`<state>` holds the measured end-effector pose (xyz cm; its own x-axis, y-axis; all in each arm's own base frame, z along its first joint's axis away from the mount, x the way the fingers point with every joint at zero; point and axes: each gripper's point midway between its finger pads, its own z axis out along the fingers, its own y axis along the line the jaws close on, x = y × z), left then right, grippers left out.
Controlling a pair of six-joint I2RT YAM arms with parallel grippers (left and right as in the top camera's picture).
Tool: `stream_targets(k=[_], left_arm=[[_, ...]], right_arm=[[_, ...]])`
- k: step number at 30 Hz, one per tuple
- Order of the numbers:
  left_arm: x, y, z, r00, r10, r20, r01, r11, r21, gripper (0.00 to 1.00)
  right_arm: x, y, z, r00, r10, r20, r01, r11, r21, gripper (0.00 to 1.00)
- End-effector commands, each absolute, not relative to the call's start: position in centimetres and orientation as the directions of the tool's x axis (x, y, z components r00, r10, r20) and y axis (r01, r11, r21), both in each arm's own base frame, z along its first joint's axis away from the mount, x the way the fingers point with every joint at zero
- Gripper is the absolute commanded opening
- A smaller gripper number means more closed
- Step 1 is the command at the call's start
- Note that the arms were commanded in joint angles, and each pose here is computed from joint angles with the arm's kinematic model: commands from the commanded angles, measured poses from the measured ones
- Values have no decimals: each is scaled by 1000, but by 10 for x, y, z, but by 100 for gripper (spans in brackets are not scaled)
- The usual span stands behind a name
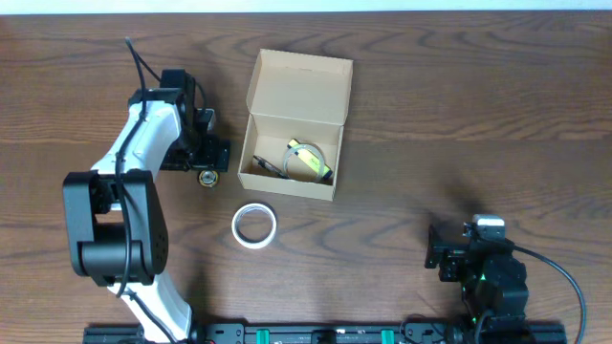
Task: Pack container
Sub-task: 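Move the left gripper toward the tape-correction roller and grasp it, then lift the correction roller with the left gripper and lower it into the box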
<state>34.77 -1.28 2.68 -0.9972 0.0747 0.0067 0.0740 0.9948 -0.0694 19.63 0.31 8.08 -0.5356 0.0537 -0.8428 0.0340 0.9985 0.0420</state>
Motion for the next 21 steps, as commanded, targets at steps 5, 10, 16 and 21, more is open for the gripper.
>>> stream_targets(k=[5, 10, 16, 21], left_arm=[[352, -9, 17, -996, 88, 27, 87, 995, -49, 96], [352, -8, 10, -995, 89, 37, 88, 995, -42, 96], [350, -8, 6, -995, 89, 51, 87, 995, -43, 98], [348, -8, -1, -993, 89, 72, 86, 995, -45, 100]], right_arm=[[196, 2, 80, -536, 45, -843, 31, 999, 33, 99], [196, 2, 80, -536, 45, -843, 31, 999, 33, 99], [196, 2, 80, -536, 45, -843, 31, 999, 33, 99], [196, 2, 80, -536, 45, -843, 31, 999, 33, 99]])
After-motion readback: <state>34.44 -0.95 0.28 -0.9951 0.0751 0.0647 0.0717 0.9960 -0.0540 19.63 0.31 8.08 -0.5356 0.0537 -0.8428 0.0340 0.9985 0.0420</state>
